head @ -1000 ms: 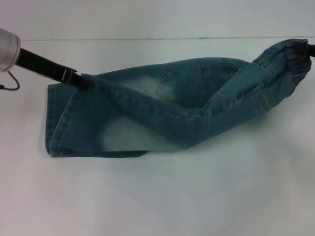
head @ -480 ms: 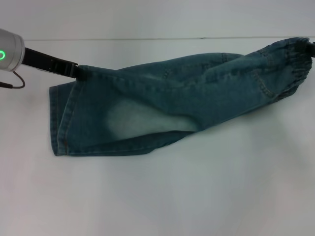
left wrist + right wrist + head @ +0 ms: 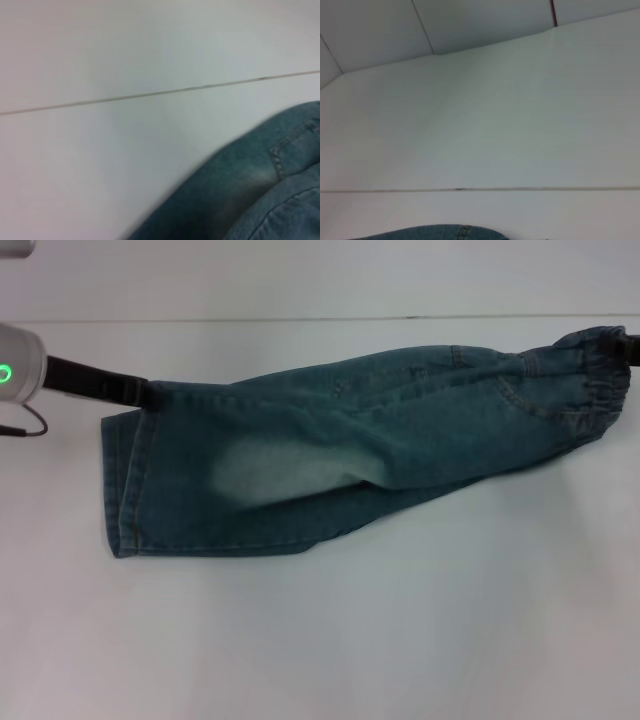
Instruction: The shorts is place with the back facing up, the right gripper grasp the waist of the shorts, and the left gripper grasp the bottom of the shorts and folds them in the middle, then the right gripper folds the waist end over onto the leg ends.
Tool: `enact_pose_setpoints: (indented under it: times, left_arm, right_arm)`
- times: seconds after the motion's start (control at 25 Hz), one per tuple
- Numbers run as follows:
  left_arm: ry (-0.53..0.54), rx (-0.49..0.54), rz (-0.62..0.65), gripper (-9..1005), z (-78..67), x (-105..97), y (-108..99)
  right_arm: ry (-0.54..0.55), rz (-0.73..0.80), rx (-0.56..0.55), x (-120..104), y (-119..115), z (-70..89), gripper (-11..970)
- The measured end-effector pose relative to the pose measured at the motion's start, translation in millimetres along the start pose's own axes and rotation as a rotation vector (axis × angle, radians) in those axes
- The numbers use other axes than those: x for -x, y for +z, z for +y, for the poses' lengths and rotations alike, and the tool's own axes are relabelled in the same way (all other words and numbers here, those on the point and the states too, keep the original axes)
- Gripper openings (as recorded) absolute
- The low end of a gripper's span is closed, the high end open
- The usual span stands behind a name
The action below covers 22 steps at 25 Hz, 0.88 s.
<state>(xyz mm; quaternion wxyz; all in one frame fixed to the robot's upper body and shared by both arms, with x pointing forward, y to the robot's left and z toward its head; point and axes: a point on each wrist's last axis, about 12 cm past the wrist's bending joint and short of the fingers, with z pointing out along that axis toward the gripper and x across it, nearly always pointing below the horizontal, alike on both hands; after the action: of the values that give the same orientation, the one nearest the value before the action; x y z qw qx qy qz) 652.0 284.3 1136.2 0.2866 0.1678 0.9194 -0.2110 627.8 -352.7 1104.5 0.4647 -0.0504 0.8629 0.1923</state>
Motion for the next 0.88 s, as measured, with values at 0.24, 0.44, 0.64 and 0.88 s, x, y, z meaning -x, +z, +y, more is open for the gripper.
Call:
enact_pose_setpoints:
  times: [0.24, 0.44, 0.64, 0.88]
  left_arm:
    - [-0.060, 0.038, -0.014, 41, 13.7, -15.5, -3.4]
    - [-0.114, 0.062, -0.035, 40, 24.9, -24.6, -9.4]
    - [-0.121, 0.078, -0.046, 39, 26.1, -27.6, -7.2]
    - [-0.088, 0.077, -0.050, 40, 12.8, -24.9, 4.9]
  right_arm:
    - [-0.022, 0.007, 0.009, 3.2, 3.7, 4.4, 144]
    - [-0.034, 0.011, 0.008, 7.3, 7.7, 6.7, 146]
    - [-0.064, 0.033, -0.021, 6.3, 14.3, 7.7, 148]
    - [-0.084, 0.039, -0.034, 5.2, 18.5, 10.7, 150]
